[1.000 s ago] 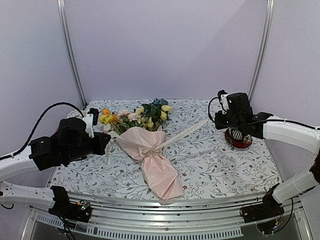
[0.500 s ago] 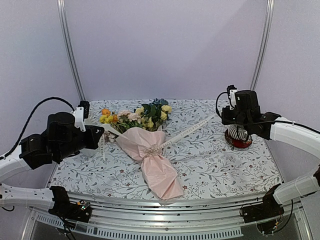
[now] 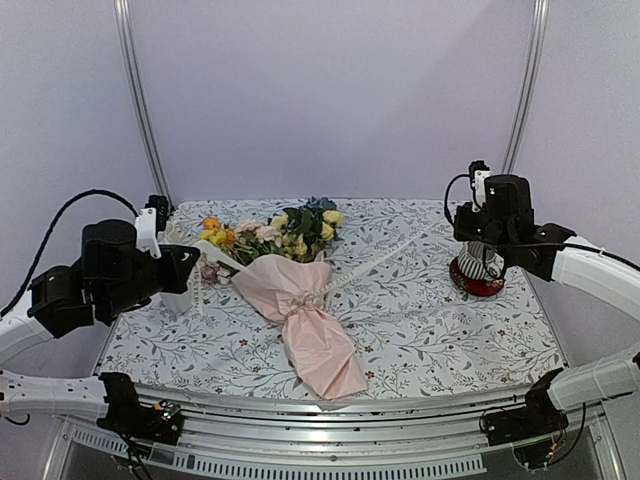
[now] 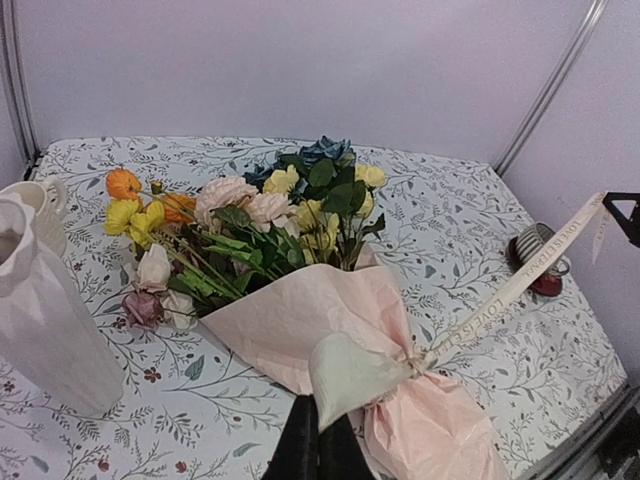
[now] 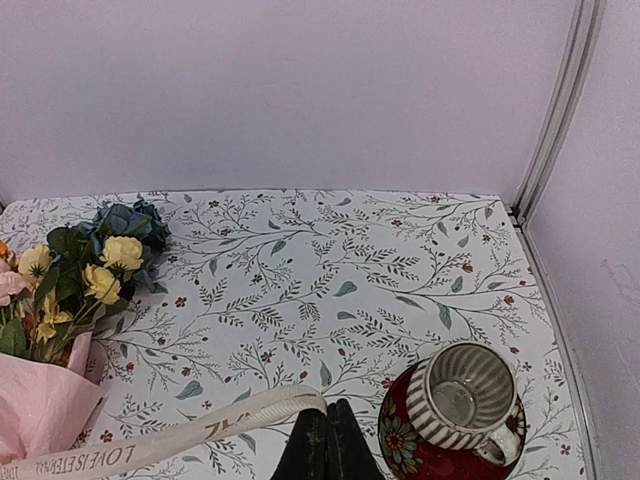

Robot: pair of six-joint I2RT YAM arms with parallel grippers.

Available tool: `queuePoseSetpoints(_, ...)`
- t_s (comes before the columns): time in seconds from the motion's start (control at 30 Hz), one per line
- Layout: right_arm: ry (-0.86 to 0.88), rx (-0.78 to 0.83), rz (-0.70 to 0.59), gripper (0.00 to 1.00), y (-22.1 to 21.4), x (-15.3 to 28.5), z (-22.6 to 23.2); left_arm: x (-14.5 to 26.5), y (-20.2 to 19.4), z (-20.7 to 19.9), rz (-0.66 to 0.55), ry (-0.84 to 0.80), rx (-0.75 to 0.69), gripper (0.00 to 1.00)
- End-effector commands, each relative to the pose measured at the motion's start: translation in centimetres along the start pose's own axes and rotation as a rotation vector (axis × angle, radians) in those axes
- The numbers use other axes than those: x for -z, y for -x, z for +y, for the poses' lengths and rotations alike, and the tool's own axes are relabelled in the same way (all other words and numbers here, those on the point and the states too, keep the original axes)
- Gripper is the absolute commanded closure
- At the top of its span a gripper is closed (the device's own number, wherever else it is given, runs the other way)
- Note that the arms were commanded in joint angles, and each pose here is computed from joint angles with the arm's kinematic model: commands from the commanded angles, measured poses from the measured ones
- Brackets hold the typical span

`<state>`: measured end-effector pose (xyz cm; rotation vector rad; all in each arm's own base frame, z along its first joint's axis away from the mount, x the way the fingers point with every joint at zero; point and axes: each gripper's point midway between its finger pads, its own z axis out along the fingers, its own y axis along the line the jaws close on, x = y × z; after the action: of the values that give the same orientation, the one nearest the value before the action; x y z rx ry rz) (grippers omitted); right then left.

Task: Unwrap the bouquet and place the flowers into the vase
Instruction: Untie the ribbon from the tied bouquet.

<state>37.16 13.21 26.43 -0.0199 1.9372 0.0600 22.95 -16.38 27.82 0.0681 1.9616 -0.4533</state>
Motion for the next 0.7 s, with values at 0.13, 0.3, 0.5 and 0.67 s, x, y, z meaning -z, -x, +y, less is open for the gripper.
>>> queuePoseSetpoints(0.13,-0.04,-0.034,-0.047,0.98,1.1,0.9,-1.3,1.5,2.2,0.7,-0.056,0.016,0.013,1.0)
queuePoseSetpoints(0.3,-0.058,-0.047,-0.068,0.98,1.7,1.4,-1.8,2.0,2.6,0.9,-0.07,0.018,0.019,1.0)
queuePoseSetpoints(0.5,-0.073,-0.055,-0.083,0.98,2.1,1.8,-2.3,2.5,3.1,1.1,-0.086,0.017,0.027,1.0)
queuePoseSetpoints(0.67,-0.09,-0.074,-0.1,0.98,2.3,2.1,-2.8,2.8,3.5,1.2,-0.099,0.017,0.031,1.0)
